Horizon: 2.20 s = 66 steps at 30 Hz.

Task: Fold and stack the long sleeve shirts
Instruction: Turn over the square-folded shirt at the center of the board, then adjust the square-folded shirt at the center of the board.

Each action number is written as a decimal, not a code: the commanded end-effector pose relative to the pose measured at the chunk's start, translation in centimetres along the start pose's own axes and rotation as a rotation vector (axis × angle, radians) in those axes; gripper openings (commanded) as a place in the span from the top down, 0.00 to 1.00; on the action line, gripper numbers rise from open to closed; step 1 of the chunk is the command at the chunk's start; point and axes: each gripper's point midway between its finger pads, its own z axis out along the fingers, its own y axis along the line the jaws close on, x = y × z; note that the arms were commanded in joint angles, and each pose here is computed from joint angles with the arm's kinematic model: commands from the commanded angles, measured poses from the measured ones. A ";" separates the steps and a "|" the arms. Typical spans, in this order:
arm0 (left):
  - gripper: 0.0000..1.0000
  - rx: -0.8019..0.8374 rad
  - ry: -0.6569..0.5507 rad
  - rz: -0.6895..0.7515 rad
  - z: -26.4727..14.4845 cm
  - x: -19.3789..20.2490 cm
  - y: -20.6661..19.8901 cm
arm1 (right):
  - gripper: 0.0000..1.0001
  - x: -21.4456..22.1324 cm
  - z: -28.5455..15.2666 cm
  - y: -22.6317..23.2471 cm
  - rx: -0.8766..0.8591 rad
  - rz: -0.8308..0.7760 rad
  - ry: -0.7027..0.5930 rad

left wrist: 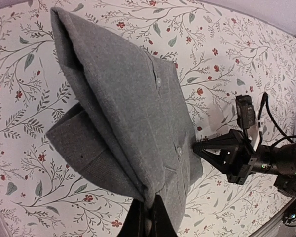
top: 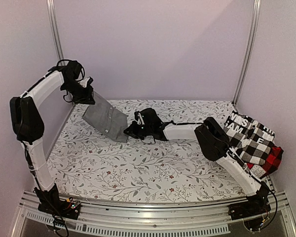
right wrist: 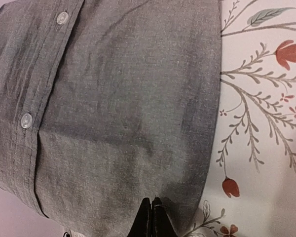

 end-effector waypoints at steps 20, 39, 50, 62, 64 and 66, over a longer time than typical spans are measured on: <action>1.00 0.025 -0.013 0.084 -1.6 2.1 -9.8 | 0.91 9.3 -2.0 10.7 -0.309 0.024 0.279; 0.55 0.343 -0.031 0.059 11.0 3.2 -31.2 | 0.62 -2.3 -31.5 6.3 0.293 -0.252 -0.220; 0.45 0.256 -0.132 -0.070 6.8 1.4 -19.3 | 0.41 -1.7 -25.6 2.9 0.363 -0.294 -0.047; 0.40 0.229 -0.097 -0.078 8.5 5.9 -5.2 | 0.38 -2.3 -17.5 -3.0 0.461 -0.284 0.064; 0.40 0.238 -0.103 -0.078 9.3 5.6 -4.0 | 0.38 -2.4 -16.4 -3.6 0.472 -0.282 0.076; 0.39 0.227 -0.103 -0.094 10.1 5.4 -2.6 | 0.38 -2.0 -15.1 -4.9 0.487 -0.273 0.102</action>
